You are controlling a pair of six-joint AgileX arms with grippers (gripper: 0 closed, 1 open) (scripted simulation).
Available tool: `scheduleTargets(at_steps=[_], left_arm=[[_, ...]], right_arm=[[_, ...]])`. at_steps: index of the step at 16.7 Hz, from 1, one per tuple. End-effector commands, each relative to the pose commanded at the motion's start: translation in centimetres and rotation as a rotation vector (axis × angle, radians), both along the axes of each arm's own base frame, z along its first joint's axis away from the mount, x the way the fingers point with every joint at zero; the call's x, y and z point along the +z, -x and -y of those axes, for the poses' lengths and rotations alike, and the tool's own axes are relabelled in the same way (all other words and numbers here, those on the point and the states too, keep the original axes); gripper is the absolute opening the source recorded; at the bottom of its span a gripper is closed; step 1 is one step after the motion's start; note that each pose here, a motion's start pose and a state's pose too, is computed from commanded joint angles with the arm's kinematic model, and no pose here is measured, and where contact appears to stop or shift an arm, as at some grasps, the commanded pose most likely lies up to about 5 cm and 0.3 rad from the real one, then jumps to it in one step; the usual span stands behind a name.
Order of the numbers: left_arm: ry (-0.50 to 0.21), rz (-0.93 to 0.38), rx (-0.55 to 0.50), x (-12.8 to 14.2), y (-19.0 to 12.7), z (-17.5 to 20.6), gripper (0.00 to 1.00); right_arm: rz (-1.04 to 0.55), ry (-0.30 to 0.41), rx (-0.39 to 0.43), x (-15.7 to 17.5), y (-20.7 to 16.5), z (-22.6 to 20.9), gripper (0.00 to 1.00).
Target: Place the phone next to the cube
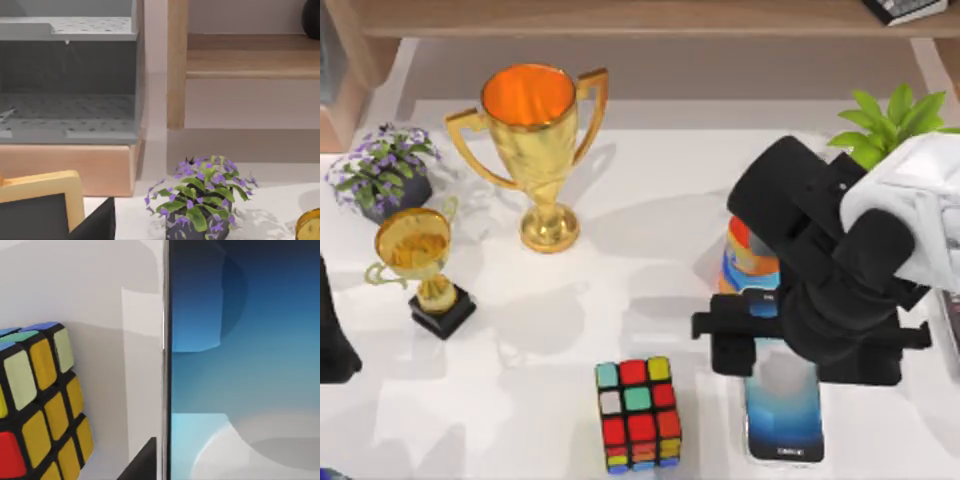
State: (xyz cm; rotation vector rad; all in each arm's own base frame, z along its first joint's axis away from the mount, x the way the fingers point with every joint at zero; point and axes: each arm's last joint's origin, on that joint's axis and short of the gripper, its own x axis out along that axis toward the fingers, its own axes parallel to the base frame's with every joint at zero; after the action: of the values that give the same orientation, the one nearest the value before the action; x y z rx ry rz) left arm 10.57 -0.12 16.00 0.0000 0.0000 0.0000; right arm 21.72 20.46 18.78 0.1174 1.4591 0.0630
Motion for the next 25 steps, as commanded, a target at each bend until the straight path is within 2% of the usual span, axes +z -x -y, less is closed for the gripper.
scheduleTargets(at_steps=[9,13,25], left_arm=[[0.000,0.000,0.000,0.0,0.0,0.0,1.00],[0.000,0.000,0.000,0.0,0.0,0.0,1.00],[0.000,0.000,0.000,0.0,0.0,0.0,1.00]], right_arm=[[-0.097,0.119,0.025,-5.0,0.1,0.8,0.00],[-0.097,0.119,0.025,-5.0,0.1,0.8,0.00],[-0.097,0.119,0.025,-5.0,0.1,0.8,0.90]])
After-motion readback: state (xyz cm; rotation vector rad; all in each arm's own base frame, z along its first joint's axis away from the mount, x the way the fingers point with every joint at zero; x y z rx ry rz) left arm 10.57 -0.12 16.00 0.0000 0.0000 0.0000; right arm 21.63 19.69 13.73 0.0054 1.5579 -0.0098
